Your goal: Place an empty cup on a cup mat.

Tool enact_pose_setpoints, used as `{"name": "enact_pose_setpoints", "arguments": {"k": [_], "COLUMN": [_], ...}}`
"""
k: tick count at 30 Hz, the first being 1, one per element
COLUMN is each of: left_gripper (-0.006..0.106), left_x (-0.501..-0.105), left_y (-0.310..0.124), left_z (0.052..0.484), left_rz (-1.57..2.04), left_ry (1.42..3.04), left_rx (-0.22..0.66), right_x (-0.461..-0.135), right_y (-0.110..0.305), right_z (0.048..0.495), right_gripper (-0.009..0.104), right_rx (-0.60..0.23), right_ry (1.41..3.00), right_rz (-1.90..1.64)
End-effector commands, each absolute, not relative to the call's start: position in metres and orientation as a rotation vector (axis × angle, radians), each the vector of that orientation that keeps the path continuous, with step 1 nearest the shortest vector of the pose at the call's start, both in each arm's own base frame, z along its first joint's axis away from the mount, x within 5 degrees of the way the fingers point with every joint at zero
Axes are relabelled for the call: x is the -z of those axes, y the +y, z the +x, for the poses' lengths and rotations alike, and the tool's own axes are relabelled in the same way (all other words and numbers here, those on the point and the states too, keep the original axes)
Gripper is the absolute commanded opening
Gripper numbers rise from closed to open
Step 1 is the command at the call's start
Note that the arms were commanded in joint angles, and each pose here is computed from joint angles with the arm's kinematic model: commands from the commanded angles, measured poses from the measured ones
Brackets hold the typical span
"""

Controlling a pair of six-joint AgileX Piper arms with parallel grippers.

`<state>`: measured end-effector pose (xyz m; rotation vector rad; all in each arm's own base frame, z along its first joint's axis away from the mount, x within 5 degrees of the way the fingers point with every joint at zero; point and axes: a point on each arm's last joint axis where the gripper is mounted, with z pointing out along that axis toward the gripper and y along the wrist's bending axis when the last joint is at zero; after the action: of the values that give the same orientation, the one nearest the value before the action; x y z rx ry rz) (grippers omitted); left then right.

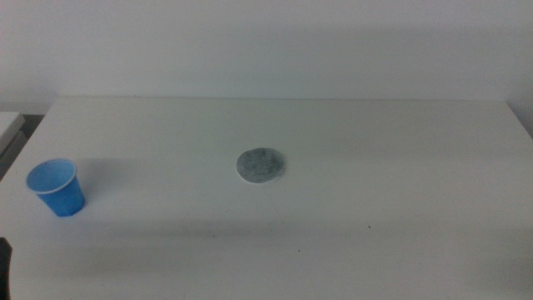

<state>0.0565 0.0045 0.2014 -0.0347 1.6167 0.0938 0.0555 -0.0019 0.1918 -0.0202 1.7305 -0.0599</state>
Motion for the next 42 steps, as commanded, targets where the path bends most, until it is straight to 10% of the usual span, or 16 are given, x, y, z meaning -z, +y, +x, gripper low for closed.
{"name": "enact_pose_setpoints", "arguments": {"k": [1,19,42], "left_gripper": [0.094,0.094,0.094], "left_x": [-0.202,-0.329,-0.250], "left_y": [0.004,0.024,0.073], "left_z": [0.056,0.168,0.367], "left_rz": [-0.068,-0.271,-0.141], "left_ry": [1.603,2.458,2.932], "left_rx": [-0.061,0.025,-0.001], "right_x": [-0.192,-0.192,-0.192], "right_y": [-0.002,-0.002,-0.002], "right_z": [0.055,0.055,0.055], "right_gripper": [0.093,0.093,0.093], "right_rx": [0.064,0.064,0.064], "right_ry": [1.722,1.722,1.722], "right_rz": [-0.027,-0.027,-0.027]}}
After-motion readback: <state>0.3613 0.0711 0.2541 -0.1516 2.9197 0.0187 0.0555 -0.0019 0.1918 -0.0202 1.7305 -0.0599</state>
